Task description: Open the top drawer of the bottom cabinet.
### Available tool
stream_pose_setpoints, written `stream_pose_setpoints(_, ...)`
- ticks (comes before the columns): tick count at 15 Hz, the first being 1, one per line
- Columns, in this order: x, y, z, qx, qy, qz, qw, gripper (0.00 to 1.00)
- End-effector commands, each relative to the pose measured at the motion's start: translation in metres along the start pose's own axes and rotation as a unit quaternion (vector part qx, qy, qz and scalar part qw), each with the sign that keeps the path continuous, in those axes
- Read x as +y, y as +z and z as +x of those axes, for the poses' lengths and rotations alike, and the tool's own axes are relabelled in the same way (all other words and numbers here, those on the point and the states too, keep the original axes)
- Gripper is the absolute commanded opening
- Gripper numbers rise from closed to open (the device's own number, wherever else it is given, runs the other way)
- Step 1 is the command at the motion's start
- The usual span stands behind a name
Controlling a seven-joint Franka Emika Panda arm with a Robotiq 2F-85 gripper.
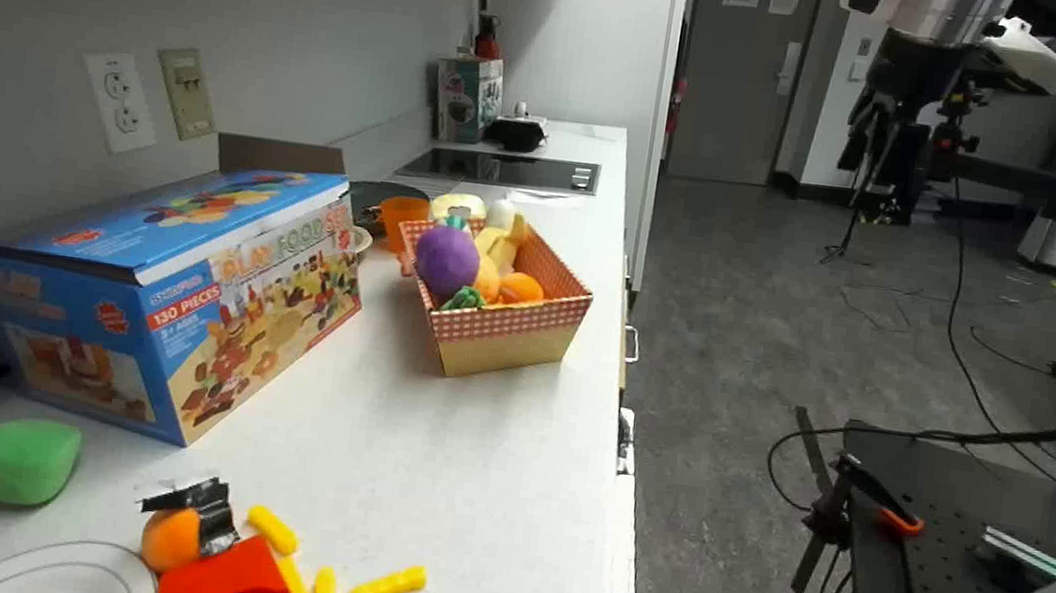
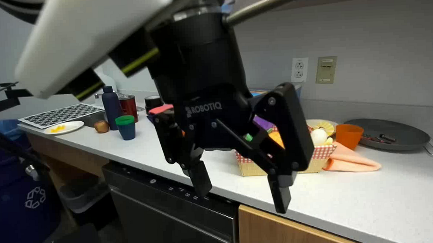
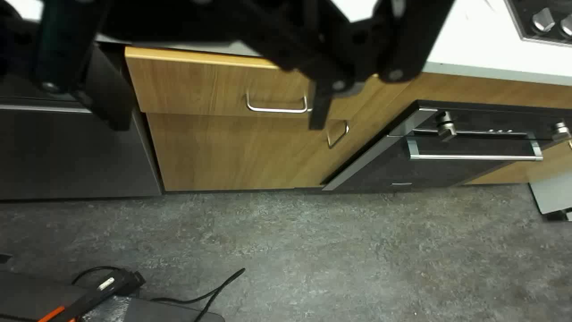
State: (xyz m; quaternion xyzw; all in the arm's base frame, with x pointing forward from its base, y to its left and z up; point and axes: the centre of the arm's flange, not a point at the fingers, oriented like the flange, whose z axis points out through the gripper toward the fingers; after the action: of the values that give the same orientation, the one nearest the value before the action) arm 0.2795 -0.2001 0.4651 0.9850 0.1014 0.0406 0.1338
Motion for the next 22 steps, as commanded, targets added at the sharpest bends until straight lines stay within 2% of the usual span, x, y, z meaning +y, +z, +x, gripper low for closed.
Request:
stream_pose_setpoints(1,0.0,0.0,0.0,0.0,0.0,0.0,1.0,1.0)
stream_pose_setpoints(20,0.0,0.0,0.0,0.0,0.0,0.0,1.0,1.0)
stream_pose_setpoints(22,0.01,0.003,0.017,0.004,0.001,0.001,1.0,1.0)
